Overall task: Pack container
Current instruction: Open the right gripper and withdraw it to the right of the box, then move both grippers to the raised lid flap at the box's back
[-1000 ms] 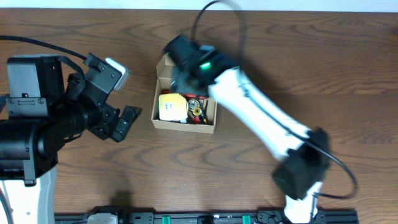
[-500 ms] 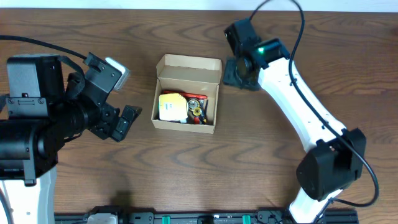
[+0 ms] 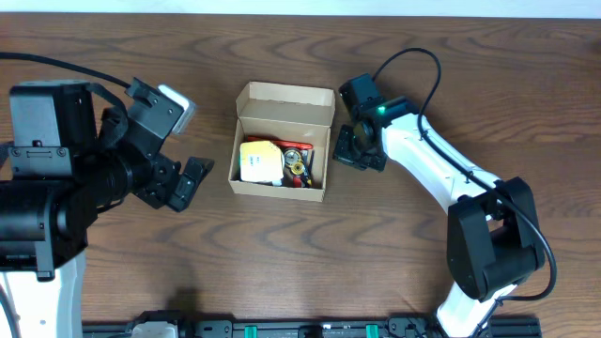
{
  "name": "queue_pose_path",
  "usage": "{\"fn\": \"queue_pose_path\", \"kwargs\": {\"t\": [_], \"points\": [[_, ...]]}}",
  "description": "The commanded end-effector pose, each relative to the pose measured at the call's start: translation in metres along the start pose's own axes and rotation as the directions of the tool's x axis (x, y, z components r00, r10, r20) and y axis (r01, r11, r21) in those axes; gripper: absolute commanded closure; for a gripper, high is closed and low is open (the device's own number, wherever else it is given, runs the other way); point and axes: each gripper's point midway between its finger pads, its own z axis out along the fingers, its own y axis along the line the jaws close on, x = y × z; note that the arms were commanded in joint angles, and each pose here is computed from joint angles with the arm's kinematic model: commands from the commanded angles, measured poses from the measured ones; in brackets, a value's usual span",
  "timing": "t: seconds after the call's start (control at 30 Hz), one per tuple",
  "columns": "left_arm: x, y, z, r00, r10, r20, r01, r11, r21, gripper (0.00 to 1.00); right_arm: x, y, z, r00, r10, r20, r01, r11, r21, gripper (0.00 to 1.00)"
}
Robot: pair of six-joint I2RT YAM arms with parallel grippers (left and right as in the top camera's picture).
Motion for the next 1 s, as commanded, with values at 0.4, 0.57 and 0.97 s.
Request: {"fn": "queue_pose_path", "kwargs": {"t": [0.4,0.57,0.97], "points": [[-0.014,0.057,0.077,0.976,-0.215,-0.047,0.219,0.966,0.137,0.05,-0.046,0.027,-0.002,0.99,-0.064,0.125,0.088,0.977,-0.196,0.99],[-0.015,0.076,0.12,0.951,-0.304,-0.063,0.309,0.909,0.28,0.05,-0.058,0.024,0.001,0.99,-0.072,0.118,0.1,0.963,-0.251,0.99],[0.025,0.107,0.221,0.89,-0.396,-0.226,0.453,0.822,0.344,0.2,-0.065,0.039,0.037,0.994,-0.089,0.066,0.108,0.916,-0.386,0.99]]}}
